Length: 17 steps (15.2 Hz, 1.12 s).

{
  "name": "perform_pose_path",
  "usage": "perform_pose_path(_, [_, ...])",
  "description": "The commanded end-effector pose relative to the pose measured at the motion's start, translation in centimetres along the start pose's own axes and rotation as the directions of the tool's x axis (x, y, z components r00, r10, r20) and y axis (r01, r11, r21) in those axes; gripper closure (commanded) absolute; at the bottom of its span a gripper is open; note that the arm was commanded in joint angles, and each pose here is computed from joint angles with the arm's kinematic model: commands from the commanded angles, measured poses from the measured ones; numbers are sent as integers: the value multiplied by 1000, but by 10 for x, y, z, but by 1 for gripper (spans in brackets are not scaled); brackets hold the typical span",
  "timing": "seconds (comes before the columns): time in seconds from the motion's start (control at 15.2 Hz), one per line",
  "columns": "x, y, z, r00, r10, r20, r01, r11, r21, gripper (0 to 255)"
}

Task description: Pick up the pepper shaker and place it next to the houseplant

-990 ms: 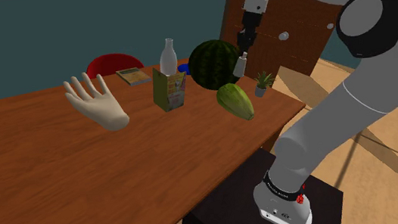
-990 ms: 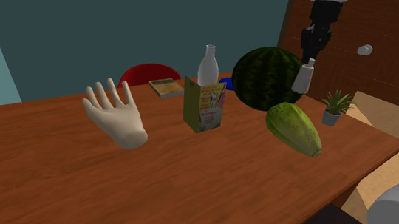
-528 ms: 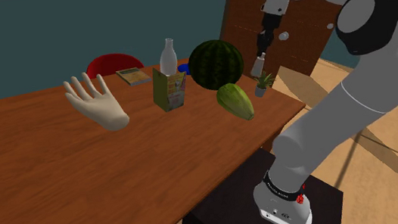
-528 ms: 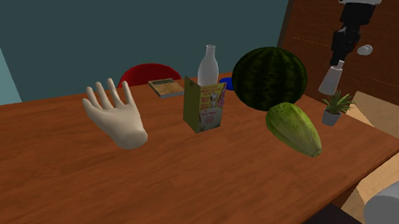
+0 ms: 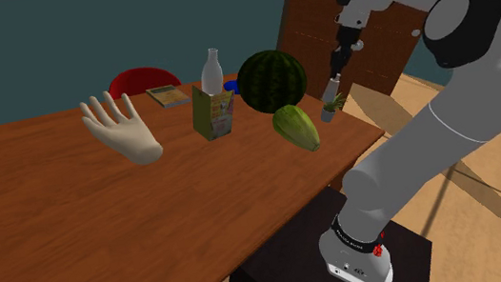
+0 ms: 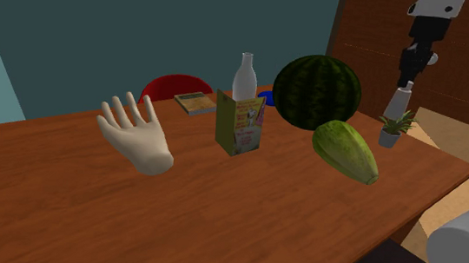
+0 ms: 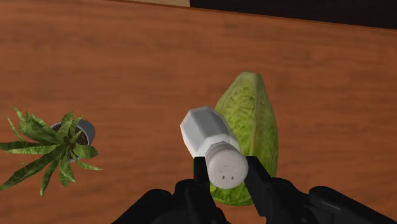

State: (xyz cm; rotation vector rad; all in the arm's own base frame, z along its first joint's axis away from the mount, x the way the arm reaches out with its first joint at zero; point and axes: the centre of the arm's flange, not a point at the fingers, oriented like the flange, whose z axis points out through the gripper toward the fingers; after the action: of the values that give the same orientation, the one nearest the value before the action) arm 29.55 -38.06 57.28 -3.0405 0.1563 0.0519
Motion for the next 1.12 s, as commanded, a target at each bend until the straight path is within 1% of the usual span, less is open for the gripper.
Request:
perform_pose_path(0.0, [0, 2, 10, 1000, 0, 0, 0, 1000, 0, 255])
perform_pose_path(1.06, [3, 10, 94, 1000, 0, 0, 0, 1000, 0, 255])
